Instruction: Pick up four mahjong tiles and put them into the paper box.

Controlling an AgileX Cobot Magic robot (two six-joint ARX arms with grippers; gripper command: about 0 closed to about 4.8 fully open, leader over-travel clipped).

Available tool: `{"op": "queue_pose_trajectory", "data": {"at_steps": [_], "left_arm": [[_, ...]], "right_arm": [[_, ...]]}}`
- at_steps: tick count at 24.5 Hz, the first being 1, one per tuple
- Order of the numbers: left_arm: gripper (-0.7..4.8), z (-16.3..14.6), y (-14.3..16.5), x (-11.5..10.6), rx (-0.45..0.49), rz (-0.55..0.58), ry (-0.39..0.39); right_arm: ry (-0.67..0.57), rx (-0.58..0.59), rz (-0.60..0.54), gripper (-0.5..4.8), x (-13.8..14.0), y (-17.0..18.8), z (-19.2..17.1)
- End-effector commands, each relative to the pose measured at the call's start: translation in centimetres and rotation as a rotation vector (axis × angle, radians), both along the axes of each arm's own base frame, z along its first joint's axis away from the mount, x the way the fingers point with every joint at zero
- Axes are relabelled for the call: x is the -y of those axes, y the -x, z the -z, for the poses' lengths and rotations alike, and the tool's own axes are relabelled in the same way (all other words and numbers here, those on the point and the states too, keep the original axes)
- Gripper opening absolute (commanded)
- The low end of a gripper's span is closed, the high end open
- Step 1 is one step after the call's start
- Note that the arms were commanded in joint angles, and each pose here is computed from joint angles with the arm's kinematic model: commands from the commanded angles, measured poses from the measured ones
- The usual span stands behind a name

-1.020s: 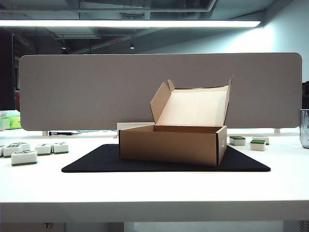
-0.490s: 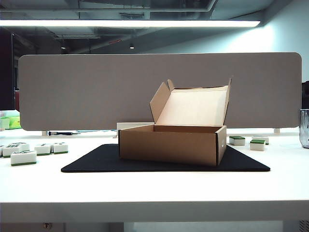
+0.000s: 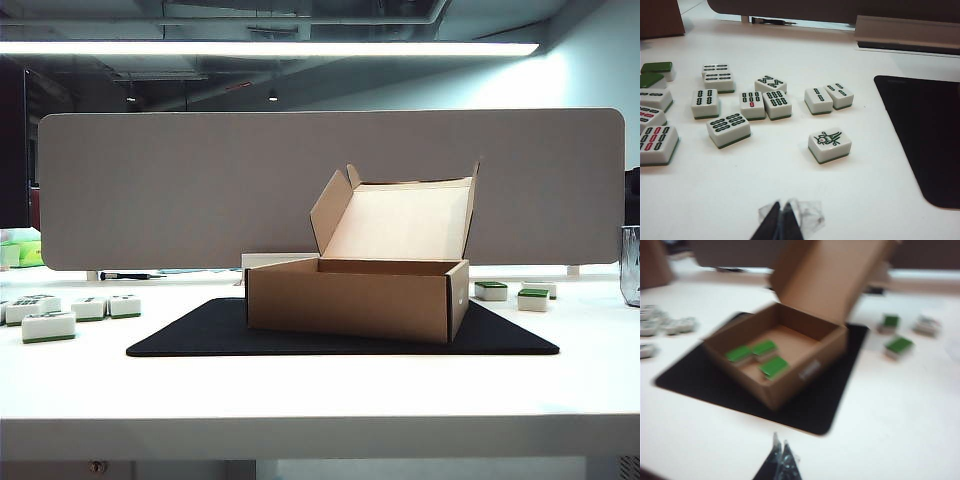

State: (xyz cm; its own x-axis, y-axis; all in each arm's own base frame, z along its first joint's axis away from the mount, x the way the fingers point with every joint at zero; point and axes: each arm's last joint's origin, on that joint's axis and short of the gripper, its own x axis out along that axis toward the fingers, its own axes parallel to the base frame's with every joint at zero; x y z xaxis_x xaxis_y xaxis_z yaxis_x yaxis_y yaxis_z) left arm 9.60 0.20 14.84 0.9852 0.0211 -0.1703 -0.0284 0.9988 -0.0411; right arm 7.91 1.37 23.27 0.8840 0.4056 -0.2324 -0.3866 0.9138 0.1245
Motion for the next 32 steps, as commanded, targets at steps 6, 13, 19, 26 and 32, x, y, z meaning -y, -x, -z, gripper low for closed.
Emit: {"op": "queue_pose_trajectory", "data": {"at_steps": [6, 13, 19, 26, 32], "left_arm": [[-0.05, 0.1, 0.0, 0.0, -0.01, 0.008, 0.001], [-0.05, 0.1, 0.0, 0.0, -0.01, 0.008, 0.001], [-0.05, 0.1, 0.0, 0.0, -0.01, 0.008, 0.001], [-0.05, 0.1, 0.0, 0.0, -0.01, 0.008, 0.001], [-0.05, 0.1, 0.0, 0.0, -0.01, 0.008, 0.001]], "right_arm": [[-0.18, 0.007, 0.237, -0.01, 0.5, -1.1, 5.3], [-0.176, 0.056, 0.484, -0.01, 1.2, -1.4, 7.1], [-0.168, 0.027, 0.535, -0.01, 1.6, -1.6, 8.4], [-0.094, 0.042, 0.547, -0.01, 1.9, -1.6, 8.4], [-0.111, 0.044, 0.55, -0.01, 1.9, -1.6, 8.4]]}}
